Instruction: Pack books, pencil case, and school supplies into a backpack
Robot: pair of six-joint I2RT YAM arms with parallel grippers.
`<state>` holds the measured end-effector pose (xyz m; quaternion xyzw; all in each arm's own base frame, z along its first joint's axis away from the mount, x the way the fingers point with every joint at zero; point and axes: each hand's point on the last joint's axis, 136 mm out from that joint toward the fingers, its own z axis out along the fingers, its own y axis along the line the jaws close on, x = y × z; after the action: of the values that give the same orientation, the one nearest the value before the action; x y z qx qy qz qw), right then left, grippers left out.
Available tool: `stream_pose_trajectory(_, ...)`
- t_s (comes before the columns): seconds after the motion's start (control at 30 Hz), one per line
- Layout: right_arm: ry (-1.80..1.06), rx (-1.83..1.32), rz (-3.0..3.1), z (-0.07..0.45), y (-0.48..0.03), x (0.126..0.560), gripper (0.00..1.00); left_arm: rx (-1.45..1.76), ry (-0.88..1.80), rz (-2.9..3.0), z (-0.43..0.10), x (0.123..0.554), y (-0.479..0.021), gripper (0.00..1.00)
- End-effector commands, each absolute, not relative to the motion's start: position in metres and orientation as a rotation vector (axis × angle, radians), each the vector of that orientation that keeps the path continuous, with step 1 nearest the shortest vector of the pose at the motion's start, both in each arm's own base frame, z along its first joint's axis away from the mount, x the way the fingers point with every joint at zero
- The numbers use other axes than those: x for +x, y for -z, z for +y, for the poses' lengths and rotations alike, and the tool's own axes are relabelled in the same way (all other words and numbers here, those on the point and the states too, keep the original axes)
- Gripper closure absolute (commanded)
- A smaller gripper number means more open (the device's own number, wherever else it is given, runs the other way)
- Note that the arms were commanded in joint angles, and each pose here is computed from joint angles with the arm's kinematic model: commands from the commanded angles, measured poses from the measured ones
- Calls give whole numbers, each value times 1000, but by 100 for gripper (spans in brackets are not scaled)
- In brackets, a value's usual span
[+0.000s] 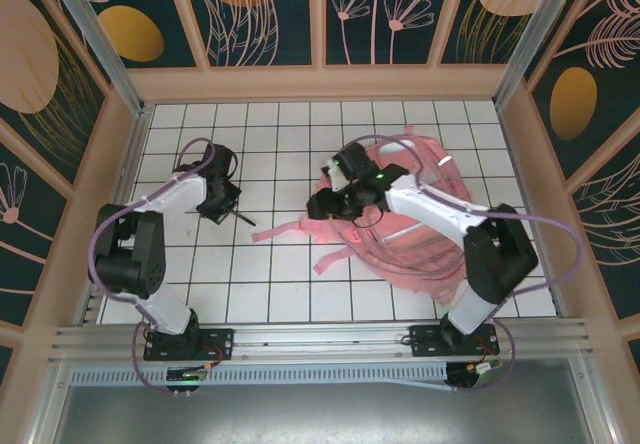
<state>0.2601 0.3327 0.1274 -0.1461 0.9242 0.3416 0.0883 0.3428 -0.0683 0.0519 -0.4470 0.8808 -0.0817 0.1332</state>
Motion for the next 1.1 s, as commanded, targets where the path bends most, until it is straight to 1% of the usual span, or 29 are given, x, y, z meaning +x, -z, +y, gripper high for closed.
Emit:
stream_pose_trajectory(0.0, -1366, -516, 2620, 380, -151, 256, 41, -1040, 393, 2658, -107, 335, -77, 100)
stream_pose_trajectory(0.07, -1476, -485, 2633, 392, -152, 257, 39, -951, 462, 2699, -129, 329, -85, 100)
stream_pose_trajectory(0.2, -1566, -448, 2744, 405, -141, 246, 39, -887, 565, 2708, -157, 320, -93, 100)
stream_pose_trajectory(0.33, -1556, -359, 2853, 407, -118, 241, 41, -854, 684, 2697, -177, 317, -103, 100)
stream_pose_trajectory(0.43, -1584, -328, 2868, 413, -111, 236, 47, -809, 754, 2690, -192, 316, -113, 100)
stream_pose_trajectory(0.5, -1604, -302, 2876, 418, -111, 236, 59, -804, 786, 2686, -198, 313, -116, 100)
stream_pose_trajectory(0.53, -1616, -302, 2880, 421, -112, 234, 61, -804, 800, 2682, -200, 311, -116, 100)
stream_pose_trajectory(0.63, -1623, -277, 2876, 422, -116, 234, 60, -814, 840, 2679, -205, 305, -112, 100)
stream_pose_trajectory(0.7, -1625, -252, 2871, 421, -119, 233, 60, -840, 859, 2699, -206, 296, -99, 100)
stream_pose_trajectory(0.73, -1616, -244, 2877, 419, -117, 232, 62, -850, 867, 2700, -206, 293, -96, 100)
stream_pose_trajectory(0.77, -1605, -241, 2883, 418, -115, 232, 67, -858, 868, 2706, -206, 290, -93, 100)
stream_pose_trajectory(0.87, -1539, -215, 2906, 413, -109, 233, 90, -862, 886, 2703, -205, 285, -92, 100)
stream_pose_trajectory(0.9, -1530, -210, 2900, 411, -110, 233, 95, -847, 906, 2697, -207, 284, -94, 92)
stream_pose_trajectory(0.93, -1528, -210, 2890, 410, -113, 233, 98, -834, 927, 2687, -208, 284, -97, 83)
stream_pose_trajectory(0.97, -1525, -204, 2879, 407, -116, 232, 100, -807, 968, 2675, -211, 285, -103, 71)
stream_pose_trajectory(1.03, -1511, -182, 2864, 399, -122, 233, 100, -708, 1105, 2641, -225, 285, -119, 54)
stream_pose_trajectory(1.07, -1499, -166, 2859, 394, -125, 233, 100, -634, 1197, 2612, -234, 285, -132, 44)
